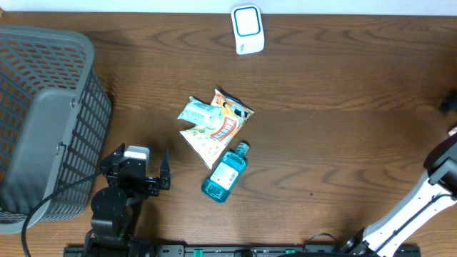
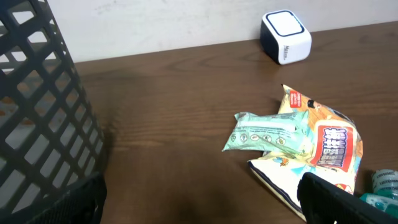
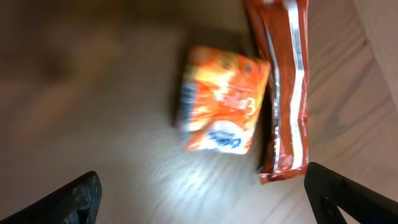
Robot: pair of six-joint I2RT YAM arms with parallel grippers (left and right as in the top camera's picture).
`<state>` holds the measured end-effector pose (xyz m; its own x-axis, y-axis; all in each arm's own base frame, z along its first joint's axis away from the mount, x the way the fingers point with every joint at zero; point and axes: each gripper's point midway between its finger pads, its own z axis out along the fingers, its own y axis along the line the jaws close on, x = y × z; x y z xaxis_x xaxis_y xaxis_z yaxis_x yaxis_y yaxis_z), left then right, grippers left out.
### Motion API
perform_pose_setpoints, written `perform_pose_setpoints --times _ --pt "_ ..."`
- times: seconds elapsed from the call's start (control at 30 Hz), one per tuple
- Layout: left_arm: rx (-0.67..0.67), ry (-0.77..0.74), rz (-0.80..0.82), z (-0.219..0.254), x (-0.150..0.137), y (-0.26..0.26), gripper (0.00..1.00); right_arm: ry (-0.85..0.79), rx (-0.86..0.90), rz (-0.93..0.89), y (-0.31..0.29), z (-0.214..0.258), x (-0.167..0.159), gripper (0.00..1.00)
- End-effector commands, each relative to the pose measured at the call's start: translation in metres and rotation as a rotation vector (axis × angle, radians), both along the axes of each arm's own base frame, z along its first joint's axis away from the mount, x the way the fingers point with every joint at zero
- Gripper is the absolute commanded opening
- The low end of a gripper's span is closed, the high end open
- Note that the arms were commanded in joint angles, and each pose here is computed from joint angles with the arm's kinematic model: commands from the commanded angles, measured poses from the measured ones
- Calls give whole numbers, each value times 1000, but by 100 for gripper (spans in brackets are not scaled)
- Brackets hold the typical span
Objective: Scan the item barcode
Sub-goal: 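Carry the orange box off to the right edge and release it, then move the right gripper over the snack bag beside the mouthwash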
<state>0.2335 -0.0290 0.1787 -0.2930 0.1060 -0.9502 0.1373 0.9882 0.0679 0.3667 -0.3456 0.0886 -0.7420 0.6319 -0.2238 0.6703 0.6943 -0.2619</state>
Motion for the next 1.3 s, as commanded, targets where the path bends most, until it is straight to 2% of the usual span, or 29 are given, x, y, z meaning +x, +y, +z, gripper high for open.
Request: perform_pose_setpoints --times 0.0,0.13,0.23,0.37,0.53,0.7,0.83,0.97,1.1,1.27 --pt "-5 -1 -11 0 0 -2 98 -269 83 91 48 68 42 99" --pt "-5 -1 -11 0 0 -2 98 -457 297 162 121 106 72 99" --pt "-5 -1 -11 0 0 -2 98 -497 480 204 187 117 87 99" --pt "-5 -1 -11 0 0 -2 98 -430 719 303 292 116 93 99" --pt "-5 -1 -11 0 0 -2 98 -297 848 456 413 110 85 99" --pt "-5 -1 -11 0 0 -2 98 -230 867 691 522 108 67 99" --pt "-5 -1 -11 0 0 -2 98 -198 675 862 578 89 55 99" --pt "-5 -1 -11 0 0 -2 98 -133 532 973 615 74 29 99" --pt "-5 -1 -11 0 0 -2 98 -64 529 1031 642 68 -3 99" --pt "-5 -1 -11 0 0 -2 98 -39 535 1093 665 68 -25 99"
